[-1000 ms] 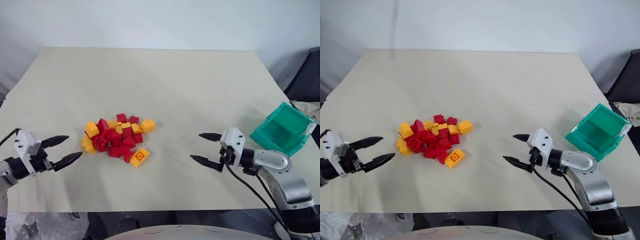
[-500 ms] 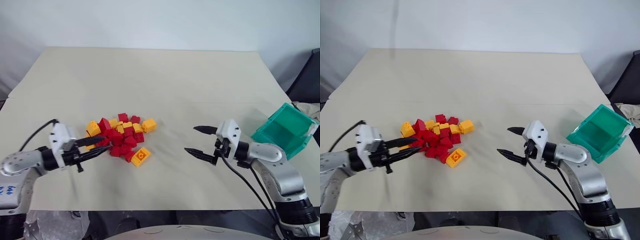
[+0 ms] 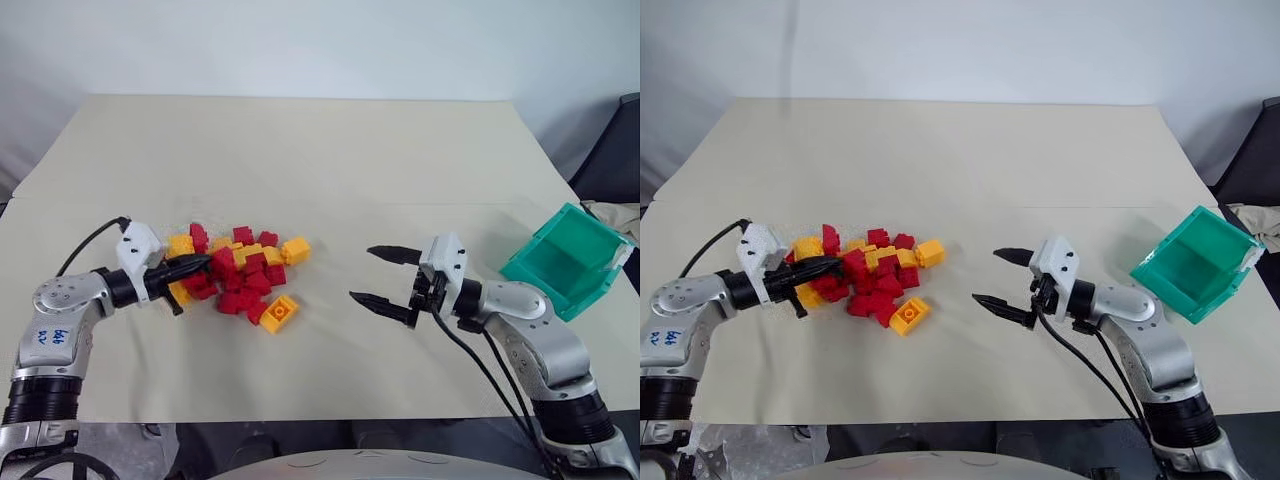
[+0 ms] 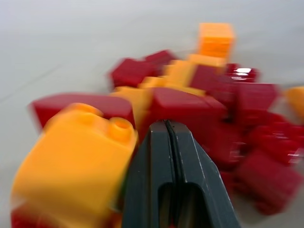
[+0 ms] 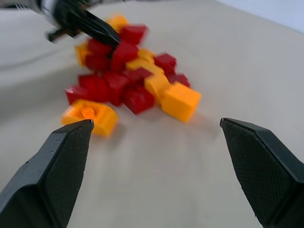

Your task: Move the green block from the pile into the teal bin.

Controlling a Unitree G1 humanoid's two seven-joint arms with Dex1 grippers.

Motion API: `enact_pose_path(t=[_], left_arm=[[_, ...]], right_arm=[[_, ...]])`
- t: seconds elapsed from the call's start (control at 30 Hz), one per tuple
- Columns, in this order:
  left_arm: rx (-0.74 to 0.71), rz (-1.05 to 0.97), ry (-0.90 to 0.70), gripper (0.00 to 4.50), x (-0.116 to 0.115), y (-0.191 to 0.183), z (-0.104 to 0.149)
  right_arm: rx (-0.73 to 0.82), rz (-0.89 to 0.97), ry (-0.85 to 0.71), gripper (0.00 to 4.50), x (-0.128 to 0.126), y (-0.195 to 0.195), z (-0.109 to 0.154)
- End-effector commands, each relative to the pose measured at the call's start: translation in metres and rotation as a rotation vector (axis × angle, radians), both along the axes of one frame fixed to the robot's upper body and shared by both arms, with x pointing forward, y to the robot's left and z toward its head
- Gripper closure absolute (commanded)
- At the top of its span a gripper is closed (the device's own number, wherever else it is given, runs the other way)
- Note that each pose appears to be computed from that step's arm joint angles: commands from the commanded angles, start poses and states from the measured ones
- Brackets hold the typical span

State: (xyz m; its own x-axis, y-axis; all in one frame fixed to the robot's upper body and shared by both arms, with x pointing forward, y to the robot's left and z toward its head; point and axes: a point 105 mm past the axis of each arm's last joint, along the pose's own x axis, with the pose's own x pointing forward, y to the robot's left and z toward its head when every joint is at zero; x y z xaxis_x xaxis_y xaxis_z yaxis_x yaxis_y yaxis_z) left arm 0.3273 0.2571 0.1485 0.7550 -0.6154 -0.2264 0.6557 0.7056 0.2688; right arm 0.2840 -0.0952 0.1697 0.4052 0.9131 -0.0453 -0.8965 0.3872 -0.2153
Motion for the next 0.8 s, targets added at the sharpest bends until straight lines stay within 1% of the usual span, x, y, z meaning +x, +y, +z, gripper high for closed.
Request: enact_pose_path(t=[0.03,0.27,0.43,0.5,0.57,0.6,0.7,0.73,0.8], left_arm=[[0.046,0.114,-0.031,4.48,0.002,0.03,0.007],[0.007,0.207,-0.058,4.48,-0.006,0.053,0.018],[-0.057,0.276,-0.057,4.48,-0.019,0.065,0.022],[-0.072,0.358,-0.033,4.48,-0.03,0.076,0.019],[-0.057,0.422,0.026,4.1,-0.04,0.084,0.01],[-0.064,0.446,0.019,3.91,-0.044,0.088,0.01],[-0.098,0.492,0.018,3.01,-0.056,0.096,0.01],[-0.113,0.492,0.042,2.74,-0.063,0.097,0.007],[-0.122,0.488,0.074,2.03,-0.074,0.098,0.003]], right_arm=[[0.016,0.058,-0.039,0.0,-0.006,0.007,0.013],[0.013,0.073,-0.053,0.0,0.003,0.009,0.017],[0.014,0.076,-0.058,0.0,0.005,0.009,0.018],[0.016,0.079,-0.057,0.0,0.005,0.01,0.017],[0.016,0.081,-0.056,0.0,0.005,0.01,0.017],[0.016,0.082,-0.055,0.0,0.005,0.01,0.016],[0.018,0.086,-0.054,0.0,0.005,0.01,0.016],[0.017,0.088,-0.053,0.0,0.006,0.011,0.016],[0.016,0.095,-0.051,0.0,0.006,0.011,0.015]])
